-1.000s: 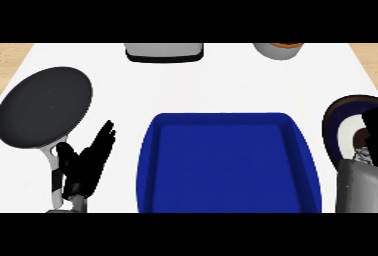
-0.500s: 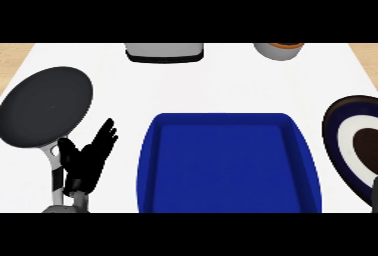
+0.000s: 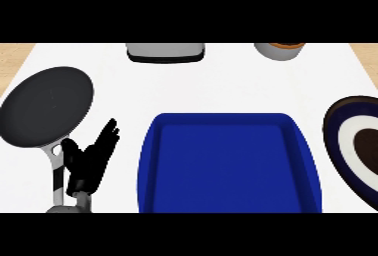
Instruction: Pick the cupcake from the tray and place it in the plate
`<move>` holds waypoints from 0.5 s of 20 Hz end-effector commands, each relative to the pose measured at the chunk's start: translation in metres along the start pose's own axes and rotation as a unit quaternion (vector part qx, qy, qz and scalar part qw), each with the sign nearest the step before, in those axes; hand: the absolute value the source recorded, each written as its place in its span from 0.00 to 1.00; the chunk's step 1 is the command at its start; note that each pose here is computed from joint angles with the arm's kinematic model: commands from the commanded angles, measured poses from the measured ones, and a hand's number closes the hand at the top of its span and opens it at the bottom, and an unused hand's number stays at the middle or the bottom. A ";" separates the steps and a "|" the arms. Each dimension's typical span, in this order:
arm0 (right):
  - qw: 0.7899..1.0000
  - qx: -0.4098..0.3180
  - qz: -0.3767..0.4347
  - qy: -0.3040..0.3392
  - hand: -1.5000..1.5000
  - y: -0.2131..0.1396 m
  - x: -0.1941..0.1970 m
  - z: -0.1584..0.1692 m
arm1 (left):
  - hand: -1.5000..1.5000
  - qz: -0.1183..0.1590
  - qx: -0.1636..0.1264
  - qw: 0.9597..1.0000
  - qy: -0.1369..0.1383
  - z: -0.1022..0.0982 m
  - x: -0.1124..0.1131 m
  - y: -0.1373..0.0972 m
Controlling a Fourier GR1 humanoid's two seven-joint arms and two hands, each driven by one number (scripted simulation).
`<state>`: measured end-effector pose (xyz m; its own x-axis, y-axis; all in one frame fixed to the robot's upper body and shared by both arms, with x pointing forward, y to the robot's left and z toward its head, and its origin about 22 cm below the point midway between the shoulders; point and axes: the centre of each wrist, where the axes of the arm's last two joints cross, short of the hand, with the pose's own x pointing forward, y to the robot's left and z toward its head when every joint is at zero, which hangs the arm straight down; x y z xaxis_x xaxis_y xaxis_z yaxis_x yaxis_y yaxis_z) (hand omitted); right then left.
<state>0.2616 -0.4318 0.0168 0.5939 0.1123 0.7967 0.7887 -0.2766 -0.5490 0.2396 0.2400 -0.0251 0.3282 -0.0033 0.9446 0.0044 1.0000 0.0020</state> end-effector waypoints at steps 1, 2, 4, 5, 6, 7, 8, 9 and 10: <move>0.999 0.010 -0.039 -0.019 0.00 0.001 -0.024 -0.001 | 0.50 0.007 0.004 1.000 0.017 0.010 -0.004 0.005; 0.997 0.007 -0.073 -0.024 0.00 0.000 0.000 -0.010 | 0.50 -0.004 0.002 1.000 0.026 0.012 -0.008 -0.004; 0.991 -0.014 -0.122 -0.051 0.00 -0.007 0.003 0.000 | 0.50 0.001 0.004 1.000 0.021 -0.003 0.003 0.005; 0.990 -0.032 -0.129 -0.053 0.00 -0.007 -0.003 -0.003 | 0.50 0.001 0.005 1.000 0.025 0.006 -0.008 0.006; 0.985 -0.045 -0.159 -0.054 0.00 -0.008 0.008 0.001 | 0.50 -0.006 0.000 1.000 0.014 -0.003 -0.003 0.001; 0.982 -0.061 -0.171 -0.048 0.00 -0.014 0.001 0.001 | 0.50 0.001 0.017 1.000 0.017 -0.001 -0.011 0.010; 0.982 -0.059 -0.178 -0.036 0.00 -0.012 0.004 -0.002 | 0.50 -0.001 0.000 1.000 0.029 0.007 -0.004 0.009; 0.978 -0.059 -0.194 -0.041 0.00 -0.024 0.000 -0.001 | 0.50 0.006 0.006 1.000 0.022 0.005 -0.012 0.006; 0.976 -0.062 -0.207 -0.031 0.00 -0.030 0.005 -0.009 | 0.50 -0.003 0.005 1.000 0.024 0.009 -0.010 0.007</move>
<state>0.2490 -0.4318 0.0280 0.3624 0.2851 0.8874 0.9213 -0.2533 -0.2949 0.2361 0.2454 -0.0240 0.3329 -0.0036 0.9429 -0.0018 1.0000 0.0045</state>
